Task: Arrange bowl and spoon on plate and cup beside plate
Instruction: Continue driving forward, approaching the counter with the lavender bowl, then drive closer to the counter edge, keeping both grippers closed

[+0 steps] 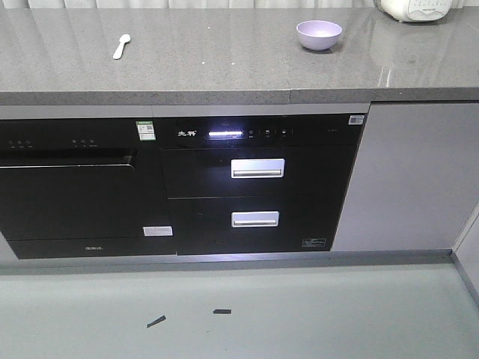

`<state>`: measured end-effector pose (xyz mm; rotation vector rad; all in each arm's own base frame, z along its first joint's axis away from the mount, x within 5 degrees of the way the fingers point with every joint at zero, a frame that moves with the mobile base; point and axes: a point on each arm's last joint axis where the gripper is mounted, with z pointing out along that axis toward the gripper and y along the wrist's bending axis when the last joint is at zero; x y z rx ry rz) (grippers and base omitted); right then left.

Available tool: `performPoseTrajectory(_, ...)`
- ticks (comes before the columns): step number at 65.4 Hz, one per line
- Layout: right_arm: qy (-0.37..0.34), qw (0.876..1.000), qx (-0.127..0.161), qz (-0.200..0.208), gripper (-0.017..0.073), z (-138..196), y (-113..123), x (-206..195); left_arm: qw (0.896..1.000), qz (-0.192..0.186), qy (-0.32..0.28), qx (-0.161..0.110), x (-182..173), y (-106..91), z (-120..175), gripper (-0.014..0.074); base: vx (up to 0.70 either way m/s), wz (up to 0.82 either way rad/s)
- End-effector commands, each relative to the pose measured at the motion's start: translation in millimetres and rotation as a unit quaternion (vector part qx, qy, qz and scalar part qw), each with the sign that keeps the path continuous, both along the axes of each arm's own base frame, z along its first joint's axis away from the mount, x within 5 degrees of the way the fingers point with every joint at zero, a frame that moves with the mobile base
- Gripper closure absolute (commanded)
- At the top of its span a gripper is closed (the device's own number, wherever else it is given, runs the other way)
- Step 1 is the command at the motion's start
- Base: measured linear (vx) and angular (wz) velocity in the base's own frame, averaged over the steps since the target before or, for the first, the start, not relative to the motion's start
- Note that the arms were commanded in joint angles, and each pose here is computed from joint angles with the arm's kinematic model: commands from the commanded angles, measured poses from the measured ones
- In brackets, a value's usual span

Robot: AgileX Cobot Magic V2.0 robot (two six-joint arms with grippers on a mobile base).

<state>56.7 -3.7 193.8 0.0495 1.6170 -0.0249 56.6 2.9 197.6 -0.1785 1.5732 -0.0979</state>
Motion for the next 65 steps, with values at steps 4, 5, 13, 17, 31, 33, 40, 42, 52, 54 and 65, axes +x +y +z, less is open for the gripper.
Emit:
performPoseTrajectory(4,-0.034,0.999,-0.009,0.009,0.0565,2.0,1.6,0.0,1.0,-0.001,-0.019,-0.003,1.4,-0.1,-3.4,0.0599,0.07,-0.03)
performPoseTrajectory(5,-0.034,0.999,-0.009,0.009,0.0565,2.0,1.6,0.0,1.0,-0.001,-0.019,-0.003,1.4,-0.1,-3.4,0.0599,0.07,-0.03)
performPoseTrajectory(13,-0.034,0.999,-0.009,0.009,0.0565,2.0,1.6,0.0,1.0,-0.001,-0.019,-0.003,1.4,-0.1,-3.4,0.0599,0.07,-0.03)
performPoseTrajectory(17,-0.034,0.999,-0.009,0.009,0.0565,2.0,1.6,0.0,1.0,-0.001,-0.019,-0.003,1.4,-0.1,-3.4,0.0599,0.07,-0.03)
performPoseTrajectory(31,-0.034,0.999,-0.009,0.009,0.0565,2.0,1.6,0.0,1.0,-0.001,-0.019,-0.003,1.4,-0.1,-3.4,0.0599,0.06,-0.01)
performPoseTrajectory(33,-0.034,0.999,-0.009,0.009,0.0565,2.0,1.6,0.0,1.0,-0.001,-0.019,-0.003,1.4,-0.1,-3.4,0.0599,0.06,0.0)
performPoseTrajectory(40,-0.034,0.999,-0.009,0.009,0.0565,2.0,1.6,0.0,1.0,-0.001,-0.019,-0.003,1.4,-0.1,-3.4,0.0599,0.05,0.01)
performPoseTrajectory(42,-0.034,0.999,-0.009,0.009,0.0565,2.0,1.6,0.0,1.0,-0.001,-0.019,-0.003,1.4,-0.1,-3.4,0.0599,0.05,0.02)
performPoseTrajectory(52,-0.034,0.999,-0.009,0.009,0.0565,2.0,1.6,0.0,1.0,-0.001,-0.019,-0.003,1.4,-0.1,-3.4,0.0599,0.05,0.02)
performPoseTrajectory(54,-0.034,0.999,-0.009,0.009,0.0565,2.0,1.6,0.0,1.0,-0.001,-0.019,-0.003,1.4,-0.1,-3.4,0.0599,0.05,0.01)
performPoseTrajectory(65,-0.034,0.999,-0.009,0.009,0.0565,2.0,1.6,0.0,1.0,-0.001,-0.019,-0.003,1.4,-0.1,-3.4,0.0599,0.05,0.01)
